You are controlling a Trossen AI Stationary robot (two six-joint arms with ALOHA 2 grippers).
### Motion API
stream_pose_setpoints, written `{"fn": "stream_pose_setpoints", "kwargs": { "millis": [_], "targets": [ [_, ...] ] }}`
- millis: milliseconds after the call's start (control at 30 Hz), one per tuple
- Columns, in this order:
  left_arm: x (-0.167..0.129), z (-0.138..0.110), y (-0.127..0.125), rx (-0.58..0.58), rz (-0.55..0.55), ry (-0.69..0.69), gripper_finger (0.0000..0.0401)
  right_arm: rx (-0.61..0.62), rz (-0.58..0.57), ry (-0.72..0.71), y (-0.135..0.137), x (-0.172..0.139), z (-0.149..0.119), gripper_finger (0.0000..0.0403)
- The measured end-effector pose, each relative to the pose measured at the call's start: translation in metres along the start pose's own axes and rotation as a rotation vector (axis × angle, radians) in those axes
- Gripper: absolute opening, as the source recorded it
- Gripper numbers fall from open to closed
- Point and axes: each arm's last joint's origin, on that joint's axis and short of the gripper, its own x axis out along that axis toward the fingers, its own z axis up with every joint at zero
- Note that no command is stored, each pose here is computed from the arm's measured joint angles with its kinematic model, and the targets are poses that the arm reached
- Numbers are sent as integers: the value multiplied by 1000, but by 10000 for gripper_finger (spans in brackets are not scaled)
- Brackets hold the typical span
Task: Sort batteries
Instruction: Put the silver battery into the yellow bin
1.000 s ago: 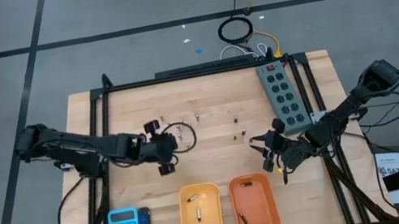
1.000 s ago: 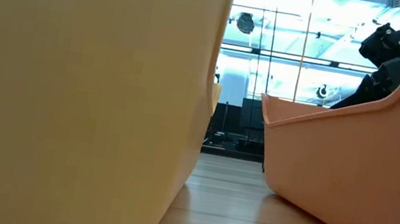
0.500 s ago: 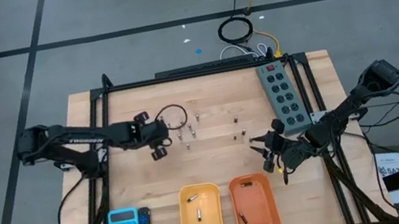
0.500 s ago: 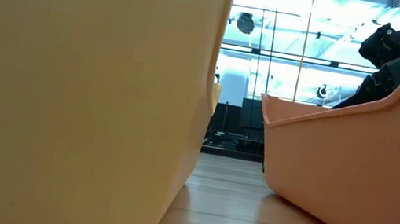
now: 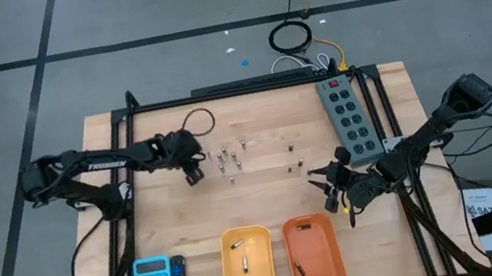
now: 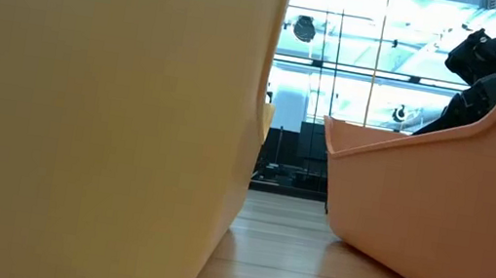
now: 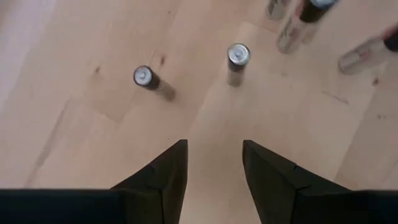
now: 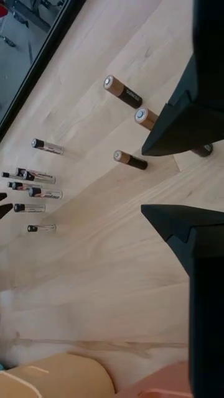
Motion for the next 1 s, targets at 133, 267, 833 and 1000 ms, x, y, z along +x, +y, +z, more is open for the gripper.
{"fn": "stream_pose_setpoints", "kwargs": {
  "millis": [133, 267, 833, 1000],
  "targets": [
    [5, -3, 13, -32, 1, -27, 164, 0, 0, 0, 0, 0, 0, 128],
    [6, -1, 22, -47, -6, -64, 164, -2, 0, 0, 0, 0, 0, 128],
    [24, 6, 33, -63, -29, -127, 164, -1, 0, -1, 0, 0, 0, 128],
    [31, 8, 33, -61, -15, -150, 164, 1, -1, -1, 0, 0, 0, 128]
  ]
}}
